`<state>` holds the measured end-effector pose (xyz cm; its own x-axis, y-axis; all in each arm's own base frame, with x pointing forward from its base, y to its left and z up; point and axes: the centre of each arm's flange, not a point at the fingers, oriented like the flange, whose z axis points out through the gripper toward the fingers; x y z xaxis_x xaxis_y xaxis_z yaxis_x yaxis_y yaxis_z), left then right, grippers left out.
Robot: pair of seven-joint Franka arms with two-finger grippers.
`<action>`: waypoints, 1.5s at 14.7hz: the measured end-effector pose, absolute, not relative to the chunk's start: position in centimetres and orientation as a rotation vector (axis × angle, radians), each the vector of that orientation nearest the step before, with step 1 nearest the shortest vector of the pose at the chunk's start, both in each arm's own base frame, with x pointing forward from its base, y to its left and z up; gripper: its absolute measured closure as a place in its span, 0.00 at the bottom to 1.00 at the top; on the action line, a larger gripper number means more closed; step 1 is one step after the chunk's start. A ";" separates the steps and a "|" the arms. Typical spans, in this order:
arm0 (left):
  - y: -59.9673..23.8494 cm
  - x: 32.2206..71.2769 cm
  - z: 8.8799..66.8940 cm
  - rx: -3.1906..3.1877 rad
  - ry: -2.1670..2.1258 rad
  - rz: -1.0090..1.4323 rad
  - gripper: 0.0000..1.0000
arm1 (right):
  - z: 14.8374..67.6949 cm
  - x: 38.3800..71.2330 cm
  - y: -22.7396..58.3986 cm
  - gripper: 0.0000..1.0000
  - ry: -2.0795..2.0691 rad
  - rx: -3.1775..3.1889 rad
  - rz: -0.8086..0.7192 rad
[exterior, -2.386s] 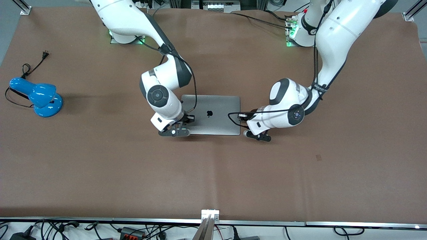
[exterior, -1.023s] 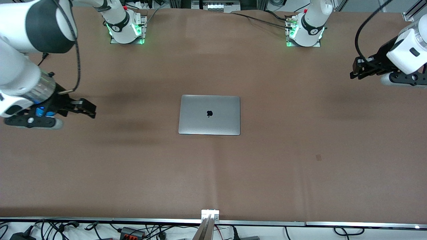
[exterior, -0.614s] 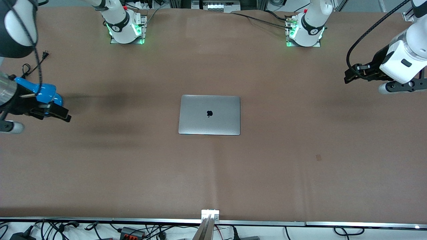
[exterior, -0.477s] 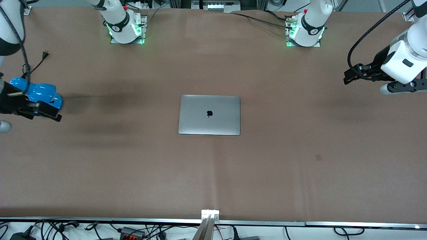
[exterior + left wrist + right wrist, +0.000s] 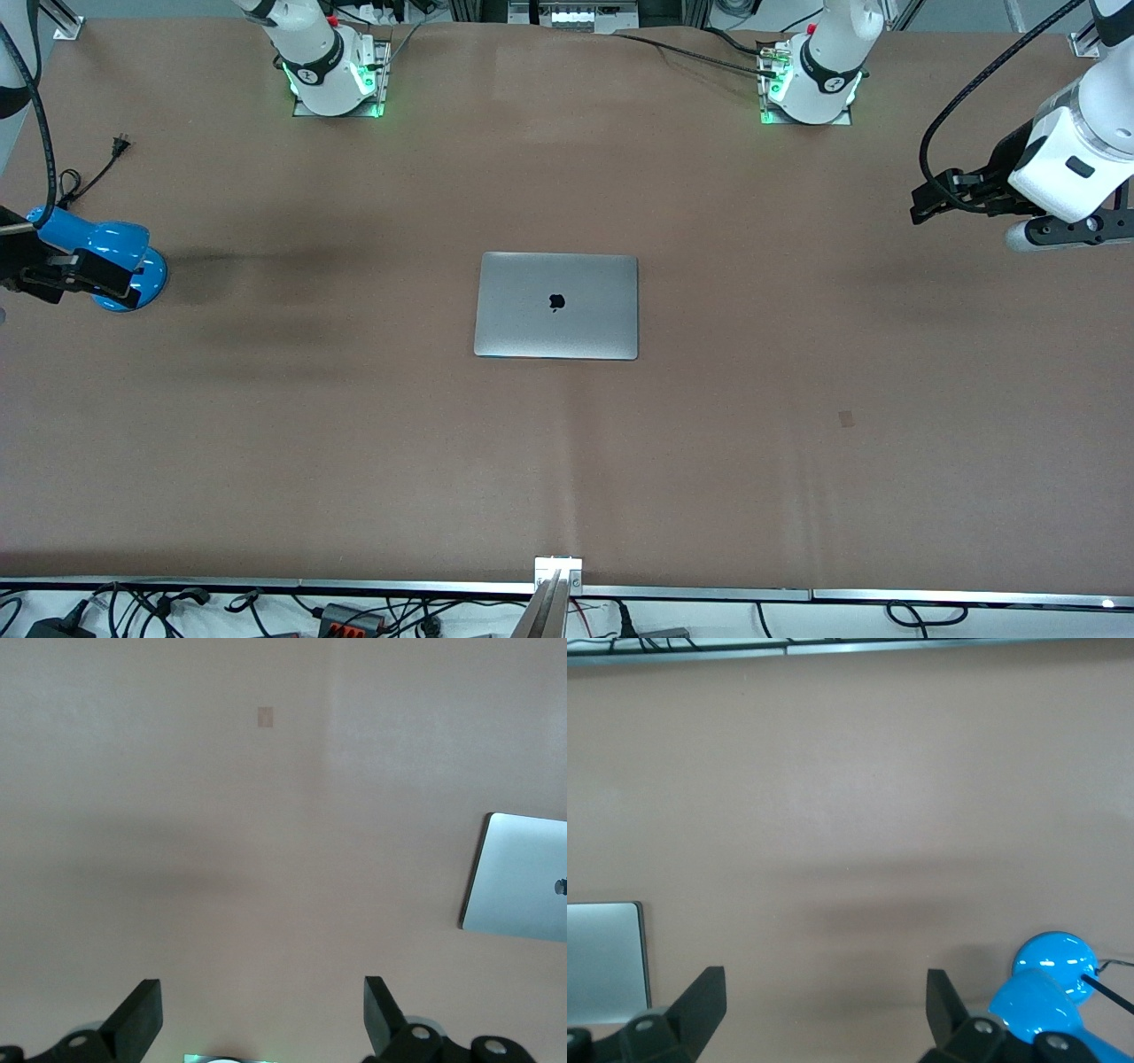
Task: Close laptop with both arms from behind
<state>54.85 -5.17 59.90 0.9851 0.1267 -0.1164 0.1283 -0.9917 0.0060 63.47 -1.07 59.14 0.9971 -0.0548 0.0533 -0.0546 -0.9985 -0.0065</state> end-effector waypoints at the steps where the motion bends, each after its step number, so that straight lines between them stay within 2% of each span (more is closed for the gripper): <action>1: -5.2 54.8 59.9 3.116 0.200 -0.181 0.00 | 58.9 63.0 -1.1 0.00 0.080 -3.136 -0.072; 12: -5.0 54.9 59.9 3.117 0.189 -0.181 0.00 | 59.0 54.1 -1.4 0.00 0.003 -3.155 0.002; 22: -4.9 54.9 59.9 3.116 0.192 -0.181 0.00 | 58.6 53.5 -1.4 0.00 0.001 -3.154 0.017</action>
<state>54.87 -4.92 59.92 0.9858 0.1212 -0.1160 0.1229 -0.9924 0.0071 53.46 -1.36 58.58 0.9999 -0.0007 -0.0106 -0.0006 -0.9999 0.0125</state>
